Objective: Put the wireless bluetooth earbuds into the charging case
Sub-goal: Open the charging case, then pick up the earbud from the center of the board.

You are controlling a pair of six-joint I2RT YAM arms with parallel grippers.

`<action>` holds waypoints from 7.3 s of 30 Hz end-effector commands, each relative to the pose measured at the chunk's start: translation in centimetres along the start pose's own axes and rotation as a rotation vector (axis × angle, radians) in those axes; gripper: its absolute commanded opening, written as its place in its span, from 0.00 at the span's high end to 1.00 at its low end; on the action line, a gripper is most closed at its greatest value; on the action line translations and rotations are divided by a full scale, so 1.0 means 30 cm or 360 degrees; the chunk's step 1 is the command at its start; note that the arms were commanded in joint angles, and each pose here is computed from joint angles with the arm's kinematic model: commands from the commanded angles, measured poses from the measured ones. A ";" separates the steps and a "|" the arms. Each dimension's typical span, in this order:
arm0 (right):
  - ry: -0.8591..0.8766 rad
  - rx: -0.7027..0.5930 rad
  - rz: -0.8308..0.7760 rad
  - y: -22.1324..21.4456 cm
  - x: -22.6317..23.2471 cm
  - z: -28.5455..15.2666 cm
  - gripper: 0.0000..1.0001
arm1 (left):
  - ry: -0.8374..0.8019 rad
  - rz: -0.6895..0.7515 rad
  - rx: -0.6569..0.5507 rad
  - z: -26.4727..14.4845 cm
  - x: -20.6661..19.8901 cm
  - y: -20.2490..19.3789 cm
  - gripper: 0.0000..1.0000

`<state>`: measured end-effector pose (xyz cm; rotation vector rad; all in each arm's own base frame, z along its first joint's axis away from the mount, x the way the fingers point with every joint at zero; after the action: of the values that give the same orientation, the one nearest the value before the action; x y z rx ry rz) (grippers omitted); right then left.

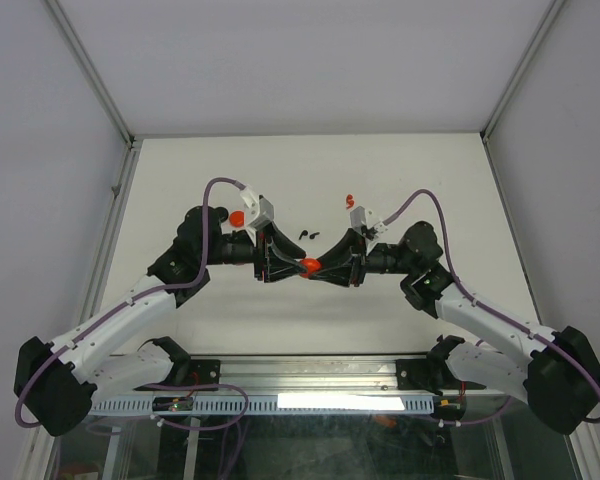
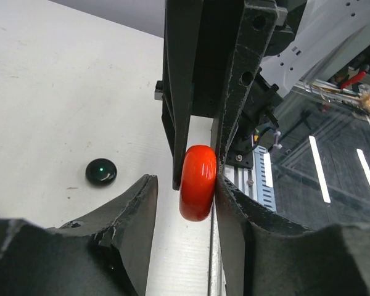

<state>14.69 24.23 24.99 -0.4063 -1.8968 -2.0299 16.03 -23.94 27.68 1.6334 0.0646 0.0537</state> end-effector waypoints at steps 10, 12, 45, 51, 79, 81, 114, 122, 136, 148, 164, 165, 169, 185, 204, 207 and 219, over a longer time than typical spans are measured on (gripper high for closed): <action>0.0137 -0.0024 -0.0128 0.040 0.058 -0.001 1.00 | 0.0298 -0.0005 -0.0039 -0.011 0.067 0.032 0.42; 0.0148 -0.0029 -0.0138 0.042 0.065 -0.005 1.00 | 0.0334 -0.0019 -0.0030 -0.012 0.076 0.029 0.42; -0.0243 -0.0149 -0.0380 -0.007 -0.067 -0.034 1.00 | 0.0898 -0.0132 0.0021 -0.110 0.143 0.056 0.23; -0.0332 -0.0255 -0.0496 -0.008 -0.087 -0.053 1.00 | 0.1213 -0.0288 0.0155 -0.179 0.160 0.004 0.18; -0.0244 -0.0322 -0.0649 -0.082 -0.069 -0.080 1.00 | 0.1759 -0.0624 0.1024 -0.281 0.282 -0.314 0.25; -0.0255 -0.0321 -0.0644 -0.084 -0.074 -0.080 1.00 | 0.1736 -0.0639 0.1072 -0.283 0.305 -0.337 0.27; -0.0238 -0.0225 -0.0639 -0.111 -0.081 -0.049 1.00 | 0.1712 -0.0902 0.1409 -0.218 0.462 -0.576 0.63; -0.0228 -0.0222 -0.0635 -0.113 -0.077 -0.048 1.00 | 0.1727 -0.0915 0.1454 -0.219 0.467 -0.599 0.64; -0.0208 -0.0206 -0.0630 -0.118 -0.074 -0.041 1.00 | 0.1710 -0.0899 0.1326 -0.209 0.469 -0.519 0.63; -0.0202 -0.0181 -0.0617 -0.125 -0.078 -0.036 1.00 | 0.1784 -0.0888 0.1376 -0.235 0.463 -0.498 0.63; -0.0190 -0.0142 -0.0614 -0.136 -0.079 -0.026 1.00 | 0.1956 -0.1075 0.1608 -0.294 0.400 -0.596 0.60; -0.0191 -0.0143 -0.0619 -0.133 -0.078 -0.027 1.00 | 0.1971 -0.1077 0.1643 -0.300 0.398 -0.610 0.59; -0.0200 -0.0140 -0.0624 -0.132 -0.080 -0.027 1.00 | 0.1981 -0.1099 0.1722 -0.309 0.387 -0.643 0.58; -0.0185 -0.0111 -0.0627 -0.141 -0.076 -0.019 1.00 | 0.1934 -0.1136 0.1759 -0.297 0.395 -0.703 0.65; -0.0214 -0.0096 -0.0669 -0.150 -0.078 -0.013 1.00 | 0.1812 -0.1118 0.1408 -0.246 0.409 -0.637 0.90; -0.0235 -0.0100 -0.0692 -0.149 -0.083 -0.012 1.00 | 0.1813 -0.1063 0.1231 -0.235 0.415 -0.570 0.91; -0.0362 -0.0243 -0.0749 -0.089 -0.099 -0.004 1.00 | 0.1758 -0.0699 0.0414 -0.174 0.343 -0.237 0.93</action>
<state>15.00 23.89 17.64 -0.2793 -2.2013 -2.3218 26.00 -16.04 16.79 1.8303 1.4496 0.5736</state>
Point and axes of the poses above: each gripper's point midway between its finger pads, its own z axis out along the fingers, its own x axis along the line the jaws close on, y = z × x, the point moved 6 cm from there along -z, back along the fingers, and after that the axes turned 15 degrees about z, right-handed, at the moved point
